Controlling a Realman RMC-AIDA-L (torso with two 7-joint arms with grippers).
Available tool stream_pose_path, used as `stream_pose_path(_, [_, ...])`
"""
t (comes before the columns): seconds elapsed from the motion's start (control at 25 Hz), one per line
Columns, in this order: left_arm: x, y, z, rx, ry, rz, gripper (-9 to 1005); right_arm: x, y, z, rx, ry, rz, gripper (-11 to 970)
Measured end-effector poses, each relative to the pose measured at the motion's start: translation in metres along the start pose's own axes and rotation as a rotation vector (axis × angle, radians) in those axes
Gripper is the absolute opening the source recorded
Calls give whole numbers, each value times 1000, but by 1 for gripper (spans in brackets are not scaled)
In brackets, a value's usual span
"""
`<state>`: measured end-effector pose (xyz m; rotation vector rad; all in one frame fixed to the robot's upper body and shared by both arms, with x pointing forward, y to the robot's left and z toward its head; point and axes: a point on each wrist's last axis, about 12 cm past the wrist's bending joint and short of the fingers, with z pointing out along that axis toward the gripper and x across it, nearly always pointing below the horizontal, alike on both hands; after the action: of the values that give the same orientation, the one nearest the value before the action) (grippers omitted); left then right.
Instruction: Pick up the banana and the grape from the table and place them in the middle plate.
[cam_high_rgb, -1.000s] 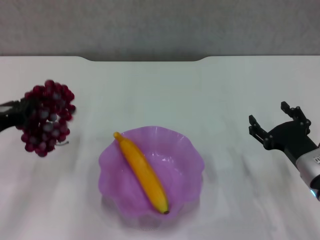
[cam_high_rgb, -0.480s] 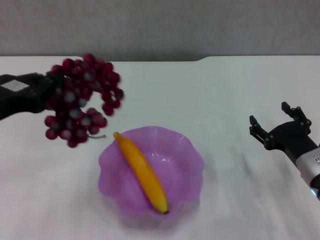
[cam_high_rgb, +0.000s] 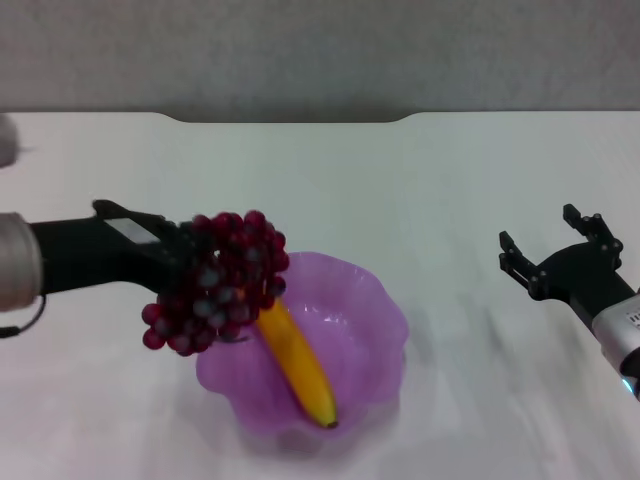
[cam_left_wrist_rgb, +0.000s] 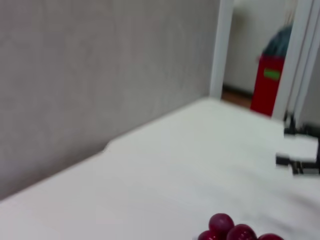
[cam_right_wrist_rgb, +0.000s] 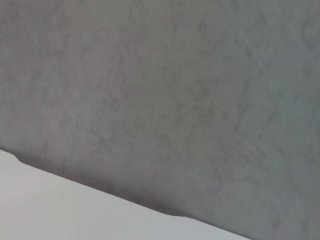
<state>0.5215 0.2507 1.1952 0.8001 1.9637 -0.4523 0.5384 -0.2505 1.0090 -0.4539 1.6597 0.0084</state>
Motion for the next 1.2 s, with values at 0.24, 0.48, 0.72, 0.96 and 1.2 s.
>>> stream_pose_path(0.24, [-10, -22, 21, 25, 103, 76, 49, 0, 0, 0, 1, 1, 1, 888])
stream_pose_path(0.48, [-13, -36, 40, 83, 114, 100, 50, 0, 1, 0, 0, 1, 1, 888])
stream_pose_path(0.72, [-18, -50, 56, 95, 64, 131, 51, 1, 0, 0, 0, 3, 1, 888])
stream_pose_path(0.96, [-22, -55, 69, 62, -19, 119, 52, 0, 1, 0, -1, 2, 0, 888])
stream_pose_path(1.2, [-5, -44, 88, 43, 20, 67, 53, 0, 1, 0, 0, 3, 1, 889])
